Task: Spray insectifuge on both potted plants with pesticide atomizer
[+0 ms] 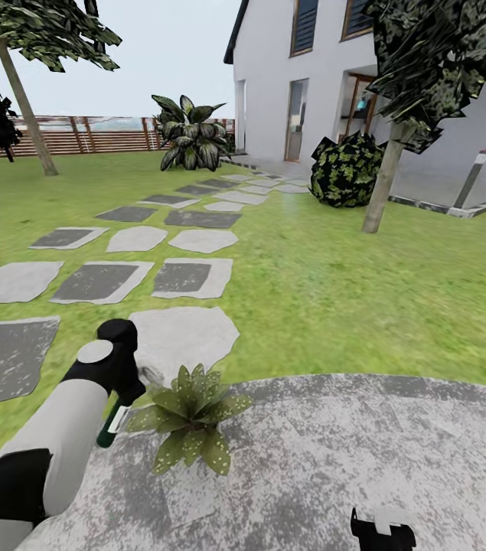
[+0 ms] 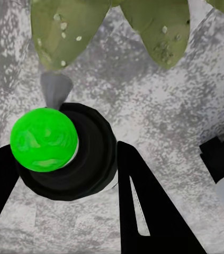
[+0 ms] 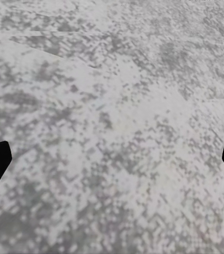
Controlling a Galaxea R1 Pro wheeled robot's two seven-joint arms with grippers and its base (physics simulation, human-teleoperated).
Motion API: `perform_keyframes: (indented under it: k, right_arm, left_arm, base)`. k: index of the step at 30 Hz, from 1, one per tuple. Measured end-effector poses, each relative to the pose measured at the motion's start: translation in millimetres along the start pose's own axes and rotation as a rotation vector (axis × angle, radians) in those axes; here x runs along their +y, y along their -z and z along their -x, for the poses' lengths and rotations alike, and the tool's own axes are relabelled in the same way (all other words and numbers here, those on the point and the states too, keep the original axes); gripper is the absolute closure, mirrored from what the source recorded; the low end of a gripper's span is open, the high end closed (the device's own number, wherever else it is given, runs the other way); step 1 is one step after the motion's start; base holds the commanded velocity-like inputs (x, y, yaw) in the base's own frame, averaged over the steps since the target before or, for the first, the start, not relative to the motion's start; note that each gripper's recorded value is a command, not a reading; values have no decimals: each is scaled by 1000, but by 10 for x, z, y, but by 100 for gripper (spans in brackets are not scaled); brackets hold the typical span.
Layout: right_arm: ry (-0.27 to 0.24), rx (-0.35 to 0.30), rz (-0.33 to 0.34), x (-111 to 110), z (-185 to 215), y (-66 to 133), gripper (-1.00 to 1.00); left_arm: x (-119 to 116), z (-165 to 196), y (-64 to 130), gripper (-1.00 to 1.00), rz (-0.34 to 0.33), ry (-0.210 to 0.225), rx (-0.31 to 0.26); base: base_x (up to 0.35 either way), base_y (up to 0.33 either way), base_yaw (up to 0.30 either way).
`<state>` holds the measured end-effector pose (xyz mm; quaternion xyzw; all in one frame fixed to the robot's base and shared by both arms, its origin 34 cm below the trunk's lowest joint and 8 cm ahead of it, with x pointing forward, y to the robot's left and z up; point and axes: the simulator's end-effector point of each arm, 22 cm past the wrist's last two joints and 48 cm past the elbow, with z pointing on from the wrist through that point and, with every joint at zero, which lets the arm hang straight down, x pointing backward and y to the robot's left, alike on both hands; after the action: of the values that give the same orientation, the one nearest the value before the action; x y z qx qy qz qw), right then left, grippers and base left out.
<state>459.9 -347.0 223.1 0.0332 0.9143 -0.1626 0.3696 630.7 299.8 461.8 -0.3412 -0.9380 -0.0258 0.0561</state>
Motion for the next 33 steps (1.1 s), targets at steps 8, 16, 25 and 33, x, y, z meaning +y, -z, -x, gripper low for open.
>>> perform_keyframes:
  k: [8, 16, 25, 33]
  right_arm:
    - [-1, -3, -1, -3, 13, -4, -100]
    - [-2, -3, 0, 9, 14, -2, -100]
    - [-2, -3, 0, 7, 15, -1, -100]
    - [-2, -2, 1, 10, 13, -2, -100]
  left_arm:
    - [-64, 19, -32, 100, -24, 11, 2]
    - [-72, 15, -42, 100, -27, 13, 2]
    - [-121, 30, -62, 100, -32, 17, 3]
    - [-132, 12, -88, 100, -33, 52, 11]
  base:
    - [0, -121, 5]
    - [-59, -270, 241]
    - [109, -258, 180]
    - [31, -51, 141]
